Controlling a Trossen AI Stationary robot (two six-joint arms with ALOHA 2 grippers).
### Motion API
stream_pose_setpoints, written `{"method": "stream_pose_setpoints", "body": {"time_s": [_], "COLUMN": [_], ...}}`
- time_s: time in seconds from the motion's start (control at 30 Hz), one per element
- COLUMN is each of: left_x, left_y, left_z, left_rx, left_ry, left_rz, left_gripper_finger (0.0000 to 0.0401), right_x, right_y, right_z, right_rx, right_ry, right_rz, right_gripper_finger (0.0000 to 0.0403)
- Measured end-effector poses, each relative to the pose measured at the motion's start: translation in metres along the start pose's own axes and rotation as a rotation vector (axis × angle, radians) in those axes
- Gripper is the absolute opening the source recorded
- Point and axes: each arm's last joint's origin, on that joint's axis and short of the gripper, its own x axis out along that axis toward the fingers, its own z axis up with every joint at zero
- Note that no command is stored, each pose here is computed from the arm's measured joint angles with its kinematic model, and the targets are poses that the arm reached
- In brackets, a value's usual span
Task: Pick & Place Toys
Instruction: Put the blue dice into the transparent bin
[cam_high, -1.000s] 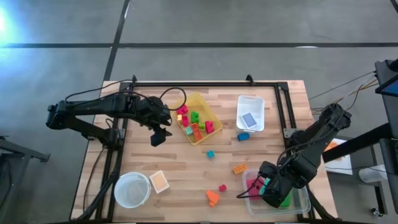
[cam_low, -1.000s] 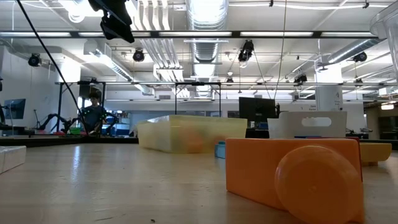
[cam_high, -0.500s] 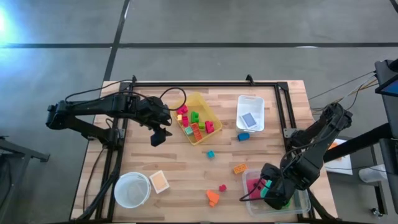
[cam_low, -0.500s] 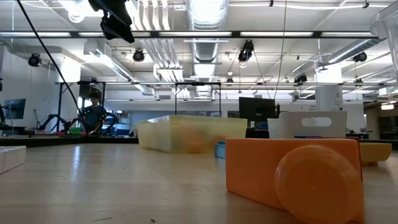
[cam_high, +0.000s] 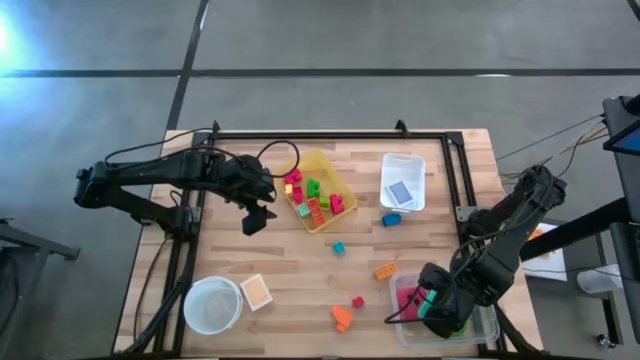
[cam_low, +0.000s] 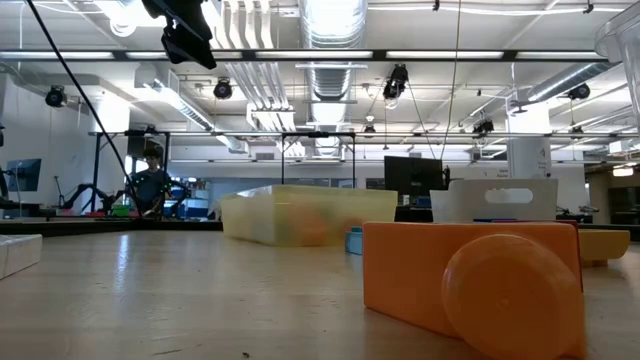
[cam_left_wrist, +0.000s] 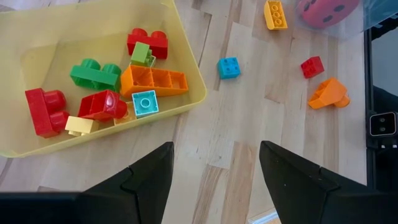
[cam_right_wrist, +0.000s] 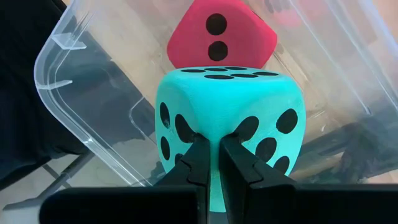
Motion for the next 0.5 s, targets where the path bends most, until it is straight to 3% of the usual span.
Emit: {"method": "stream_pose_setpoints", "body": {"time_s": [0.27,0.5], "left_x": [0.0001,0.0], "left_y": [-0.0002,-0.0002], "left_z": [0.0,0.0], "left_rx": [0.0,0.0], "left_ry": [0.001,0.0], "left_rz": [-0.001,0.0], "left_gripper_finger": [0.024,0.024], "right_x": [0.0001,0.0002], "right_y": [0.0001,0.0008], "right_z": [0.0,0.0], "right_rx": [0.022,0.066], "right_ry": [0.0,0.001], "right_rz": [0.001,0.008], "right_gripper_finger": [0.0014,0.0103]}}
